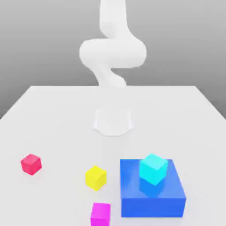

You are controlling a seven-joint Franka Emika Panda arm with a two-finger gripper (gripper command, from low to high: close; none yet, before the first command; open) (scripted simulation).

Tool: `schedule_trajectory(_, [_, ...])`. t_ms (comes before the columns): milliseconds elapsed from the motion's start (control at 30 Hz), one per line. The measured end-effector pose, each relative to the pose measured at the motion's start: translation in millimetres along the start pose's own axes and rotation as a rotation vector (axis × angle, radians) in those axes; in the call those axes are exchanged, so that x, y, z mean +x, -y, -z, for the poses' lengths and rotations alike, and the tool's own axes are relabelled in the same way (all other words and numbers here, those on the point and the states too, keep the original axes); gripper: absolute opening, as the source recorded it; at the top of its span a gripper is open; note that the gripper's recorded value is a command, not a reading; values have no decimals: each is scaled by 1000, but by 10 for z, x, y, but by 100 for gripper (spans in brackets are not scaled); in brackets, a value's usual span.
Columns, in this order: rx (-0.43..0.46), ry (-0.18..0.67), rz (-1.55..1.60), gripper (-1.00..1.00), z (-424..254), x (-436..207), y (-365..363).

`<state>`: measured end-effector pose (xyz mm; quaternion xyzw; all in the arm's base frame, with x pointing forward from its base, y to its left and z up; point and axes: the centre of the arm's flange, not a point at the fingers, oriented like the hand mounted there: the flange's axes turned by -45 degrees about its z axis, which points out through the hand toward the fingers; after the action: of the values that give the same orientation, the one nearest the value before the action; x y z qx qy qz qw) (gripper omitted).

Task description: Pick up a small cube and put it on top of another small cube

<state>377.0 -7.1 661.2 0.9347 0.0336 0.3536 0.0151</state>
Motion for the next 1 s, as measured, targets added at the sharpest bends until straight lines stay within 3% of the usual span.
schedule_trajectory(367, [95, 360, 422, 0, -2286, -1320, -202])
schedule_trajectory(700, [324, 633, 761, 0, -3246, -3209, -216])
schedule_trajectory(967, [350, 656, 792, 0, -3731, -3781, -182])
schedule_trajectory(1000, [351, 656, 792, -100, -3765, -3818, -177])
